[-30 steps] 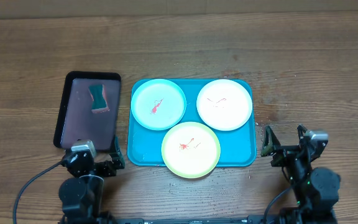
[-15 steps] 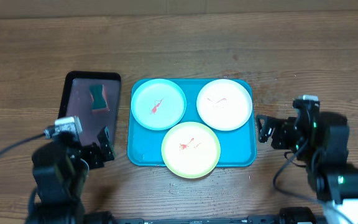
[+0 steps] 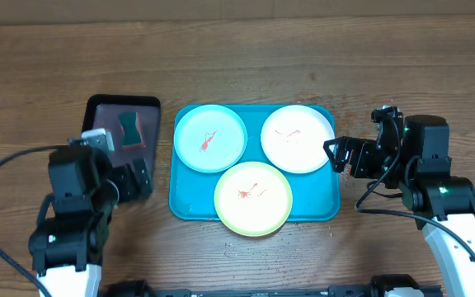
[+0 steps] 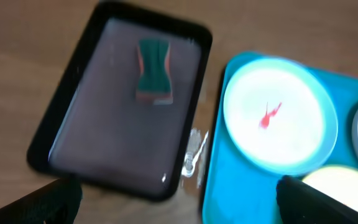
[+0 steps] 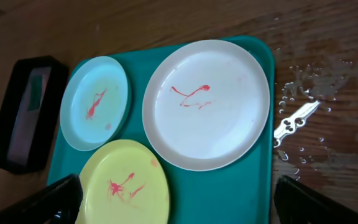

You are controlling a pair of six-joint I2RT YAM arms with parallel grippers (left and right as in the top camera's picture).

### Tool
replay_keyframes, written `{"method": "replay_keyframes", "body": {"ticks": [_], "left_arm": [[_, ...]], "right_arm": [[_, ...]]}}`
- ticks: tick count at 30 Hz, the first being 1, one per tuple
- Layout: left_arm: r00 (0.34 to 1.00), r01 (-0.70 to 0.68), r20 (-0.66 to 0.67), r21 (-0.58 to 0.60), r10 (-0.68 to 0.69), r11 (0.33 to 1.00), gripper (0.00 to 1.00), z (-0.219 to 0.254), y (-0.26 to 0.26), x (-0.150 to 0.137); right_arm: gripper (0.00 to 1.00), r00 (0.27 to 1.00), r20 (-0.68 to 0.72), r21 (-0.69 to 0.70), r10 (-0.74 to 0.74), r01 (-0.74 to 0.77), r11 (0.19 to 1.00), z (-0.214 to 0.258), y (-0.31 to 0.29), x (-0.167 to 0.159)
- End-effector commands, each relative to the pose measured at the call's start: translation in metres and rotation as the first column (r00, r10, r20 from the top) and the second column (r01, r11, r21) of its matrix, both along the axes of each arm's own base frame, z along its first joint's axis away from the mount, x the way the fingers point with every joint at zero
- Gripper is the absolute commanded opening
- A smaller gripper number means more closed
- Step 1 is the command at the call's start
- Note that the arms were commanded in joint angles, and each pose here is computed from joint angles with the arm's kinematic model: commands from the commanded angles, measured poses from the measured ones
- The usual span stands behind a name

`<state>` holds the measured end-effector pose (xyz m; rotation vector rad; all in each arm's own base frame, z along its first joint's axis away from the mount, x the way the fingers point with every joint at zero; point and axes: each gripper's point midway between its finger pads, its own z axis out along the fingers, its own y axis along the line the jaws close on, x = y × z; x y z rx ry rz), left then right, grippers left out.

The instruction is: Clean dirty plates on tray and stack at the side

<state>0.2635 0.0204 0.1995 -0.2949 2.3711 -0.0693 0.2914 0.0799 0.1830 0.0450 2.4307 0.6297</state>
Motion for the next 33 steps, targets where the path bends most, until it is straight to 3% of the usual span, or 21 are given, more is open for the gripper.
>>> {"method": "replay_keyframes", "body": {"ticks": [1,7,12,21,26,33], "left_arm": [[0.999,-0.014,0.044,-0.018,0.015,1.000,0.98,0.009,0.001,0.019],[0.997,-0.080,0.017,0.039,0.079,0.996,0.93,0.007,0.019,0.055],[0.991,-0.135,0.001,0.099,0.136,0.986,0.90,0.007,0.038,0.104],[0.990,-0.137,-0.024,0.104,0.140,0.985,0.77,-0.045,0.045,0.157],[0.988,-0.131,-0.068,0.105,0.139,0.986,0.71,-0.081,0.046,0.172],[0.970,-0.117,-0.199,0.108,0.137,0.987,0.60,-0.141,0.046,0.172]], "right_arm": [[1.00,0.997,0.051,0.009,0.053,-0.053,0.999,0.015,0.014,0.003],[1.00,0.993,0.089,-0.035,0.082,-0.079,0.996,0.017,0.026,0.008],[1.00,0.992,0.091,-0.042,0.092,-0.089,0.995,0.015,0.030,0.010],[1.00,0.994,0.050,-0.045,0.093,-0.090,0.995,0.003,0.030,0.013],[0.99,0.994,0.050,-0.045,0.093,-0.090,0.995,0.003,0.030,0.013],[0.98,0.994,0.052,-0.045,0.093,-0.090,0.995,0.004,0.030,0.014]]}}
